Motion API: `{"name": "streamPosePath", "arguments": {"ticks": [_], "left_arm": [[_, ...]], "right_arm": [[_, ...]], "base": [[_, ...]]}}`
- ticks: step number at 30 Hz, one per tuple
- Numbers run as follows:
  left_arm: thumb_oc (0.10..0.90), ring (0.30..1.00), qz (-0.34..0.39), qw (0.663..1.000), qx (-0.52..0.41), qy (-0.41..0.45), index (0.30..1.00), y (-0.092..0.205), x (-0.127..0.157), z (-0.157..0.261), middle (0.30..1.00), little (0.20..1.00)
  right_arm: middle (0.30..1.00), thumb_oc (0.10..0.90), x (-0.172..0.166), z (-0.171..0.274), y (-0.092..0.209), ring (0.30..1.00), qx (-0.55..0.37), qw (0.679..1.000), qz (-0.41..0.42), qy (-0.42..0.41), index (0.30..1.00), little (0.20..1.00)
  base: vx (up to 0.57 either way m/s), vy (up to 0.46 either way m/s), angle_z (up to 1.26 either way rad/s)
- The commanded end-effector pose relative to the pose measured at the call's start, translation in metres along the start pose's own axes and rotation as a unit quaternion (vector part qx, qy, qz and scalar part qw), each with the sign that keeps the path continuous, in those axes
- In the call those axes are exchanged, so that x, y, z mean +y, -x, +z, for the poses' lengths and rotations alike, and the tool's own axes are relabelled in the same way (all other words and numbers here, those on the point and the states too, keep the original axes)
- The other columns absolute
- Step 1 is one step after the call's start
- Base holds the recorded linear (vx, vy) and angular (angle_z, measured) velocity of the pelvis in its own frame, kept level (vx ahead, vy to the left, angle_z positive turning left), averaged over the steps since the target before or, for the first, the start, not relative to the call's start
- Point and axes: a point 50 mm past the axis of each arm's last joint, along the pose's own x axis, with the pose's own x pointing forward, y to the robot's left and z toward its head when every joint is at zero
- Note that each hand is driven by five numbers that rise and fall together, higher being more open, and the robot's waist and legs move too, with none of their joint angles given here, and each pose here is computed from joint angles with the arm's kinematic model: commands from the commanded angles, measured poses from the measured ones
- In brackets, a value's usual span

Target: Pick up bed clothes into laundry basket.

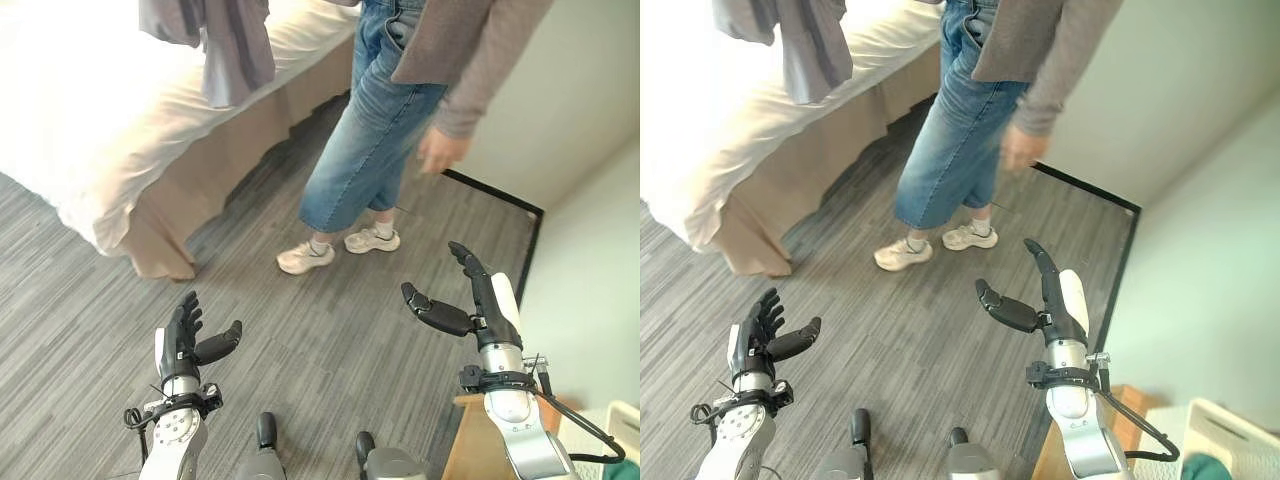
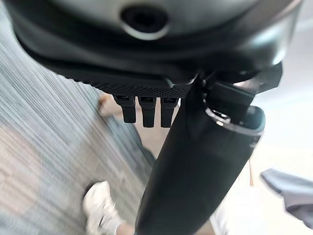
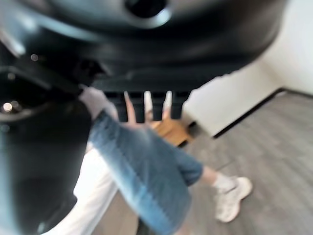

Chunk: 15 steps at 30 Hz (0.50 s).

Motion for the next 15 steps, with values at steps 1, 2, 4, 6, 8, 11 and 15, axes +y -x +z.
{"name": "streamPosePath", "arguments": {"ticks": [1, 2, 4, 6, 8, 11, 15], "left_arm": [[0.8, 0.9, 0.018, 0.989, -0.147, 0.009, 0.9, -0.015, 0.01, 0.057, 0.9, 0.9], [0.8, 0.9, 0.023, 0.989, -0.143, 0.012, 0.9, -0.015, 0.012, 0.055, 0.9, 0.9], [0.8, 0.9, 0.028, 0.99, -0.14, 0.015, 0.9, -0.014, 0.014, 0.053, 0.9, 0.9], [0.8, 0.9, 0.039, 0.992, -0.118, 0.025, 0.9, -0.013, 0.017, 0.043, 0.9, 0.9], [0.8, 0.9, 0.046, 0.993, -0.107, 0.032, 0.9, -0.012, 0.017, 0.039, 0.9, 0.9], [0.8, 0.9, 0.07, 0.993, -0.075, 0.066, 0.9, -0.006, 0.022, 0.025, 0.9, 0.9], [0.8, 0.9, 0.076, 0.991, -0.059, 0.09, 0.9, -0.003, 0.022, 0.019, 0.9, 0.9]], "right_arm": [[0.9, 0.8, -0.014, 0.045, -0.027, 0.9, -0.117, 0.99, -0.059, -0.042, 0.9, 0.9], [0.9, 0.8, -0.011, 0.047, -0.029, 0.9, -0.118, 0.99, -0.05, -0.059, 0.9, 0.9], [0.9, 0.8, -0.01, 0.047, -0.03, 0.9, -0.116, 0.99, -0.045, -0.071, 0.9, 0.9], [0.9, 0.8, -0.012, 0.05, -0.033, 0.9, -0.122, 0.989, -0.038, -0.074, 0.9, 0.9], [0.9, 0.8, -0.012, 0.052, -0.033, 0.9, -0.123, 0.988, -0.035, -0.084, 0.9, 0.9], [0.9, 0.8, -0.006, 0.053, -0.031, 0.9, -0.111, 0.977, -0.023, -0.18, 0.9, 0.9], [0.9, 0.8, -0.001, 0.047, -0.027, 0.9, -0.088, 0.965, -0.009, -0.246, 0.9, 0.9]], "base": [[0.02, -0.212, 0.48], [0.02, -0.215, 0.41], [0.01, -0.12, 0.11], [0.03, -0.202, 0.1], [0.05, -0.162, 0.29], [0.07, -0.226, 0.16], [0.02, -0.1, 0.04]]}}
